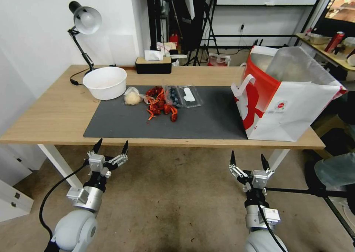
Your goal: Pick up the trash from the table and place it into the takeout bag.
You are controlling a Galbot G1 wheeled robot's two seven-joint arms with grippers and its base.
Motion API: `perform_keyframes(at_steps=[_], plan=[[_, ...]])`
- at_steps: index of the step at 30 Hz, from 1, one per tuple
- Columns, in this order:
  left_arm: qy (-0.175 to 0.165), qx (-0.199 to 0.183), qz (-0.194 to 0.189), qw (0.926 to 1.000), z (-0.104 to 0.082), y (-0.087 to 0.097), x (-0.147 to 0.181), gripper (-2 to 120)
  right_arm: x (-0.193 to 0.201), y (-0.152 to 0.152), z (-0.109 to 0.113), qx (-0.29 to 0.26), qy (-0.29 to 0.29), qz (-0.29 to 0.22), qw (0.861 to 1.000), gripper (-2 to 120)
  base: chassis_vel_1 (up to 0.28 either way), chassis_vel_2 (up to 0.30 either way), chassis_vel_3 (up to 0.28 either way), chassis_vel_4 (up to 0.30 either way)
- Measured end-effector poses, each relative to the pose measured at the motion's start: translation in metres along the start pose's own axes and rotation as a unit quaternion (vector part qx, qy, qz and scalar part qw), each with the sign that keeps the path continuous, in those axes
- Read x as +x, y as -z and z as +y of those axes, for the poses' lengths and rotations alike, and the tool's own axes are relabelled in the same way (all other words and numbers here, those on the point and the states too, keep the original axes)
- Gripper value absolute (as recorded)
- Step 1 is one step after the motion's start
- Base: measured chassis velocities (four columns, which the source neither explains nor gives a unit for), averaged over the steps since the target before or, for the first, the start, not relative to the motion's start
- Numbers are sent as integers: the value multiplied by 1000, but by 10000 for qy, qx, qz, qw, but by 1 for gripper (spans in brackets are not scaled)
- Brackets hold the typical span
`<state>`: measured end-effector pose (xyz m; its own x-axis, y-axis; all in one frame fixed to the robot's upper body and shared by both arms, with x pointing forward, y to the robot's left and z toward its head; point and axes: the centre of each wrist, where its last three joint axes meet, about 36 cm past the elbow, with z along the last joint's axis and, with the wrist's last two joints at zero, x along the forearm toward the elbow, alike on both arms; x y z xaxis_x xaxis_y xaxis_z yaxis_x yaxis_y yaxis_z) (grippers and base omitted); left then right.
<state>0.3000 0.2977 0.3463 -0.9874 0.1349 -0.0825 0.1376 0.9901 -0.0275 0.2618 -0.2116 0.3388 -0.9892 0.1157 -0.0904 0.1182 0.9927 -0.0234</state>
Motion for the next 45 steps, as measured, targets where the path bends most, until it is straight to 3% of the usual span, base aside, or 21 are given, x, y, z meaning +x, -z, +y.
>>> perform_keyframes(at_steps=[18, 29, 45], plan=[[-2, -78, 41, 10000, 5, 2, 4, 100, 1, -1, 1, -6, 10, 10, 10000, 100, 0, 0, 0, 0], [-365, -20, -64, 9993, 2, 35, -52, 100, 0, -1, 0, 19, 16, 1, 10000, 100, 0, 0, 0, 0], [-592, 243, 440, 9970, 11, 45, -120, 100, -4, -3, 3, 47, -23, 0, 10000, 100, 0, 0, 0, 0]])
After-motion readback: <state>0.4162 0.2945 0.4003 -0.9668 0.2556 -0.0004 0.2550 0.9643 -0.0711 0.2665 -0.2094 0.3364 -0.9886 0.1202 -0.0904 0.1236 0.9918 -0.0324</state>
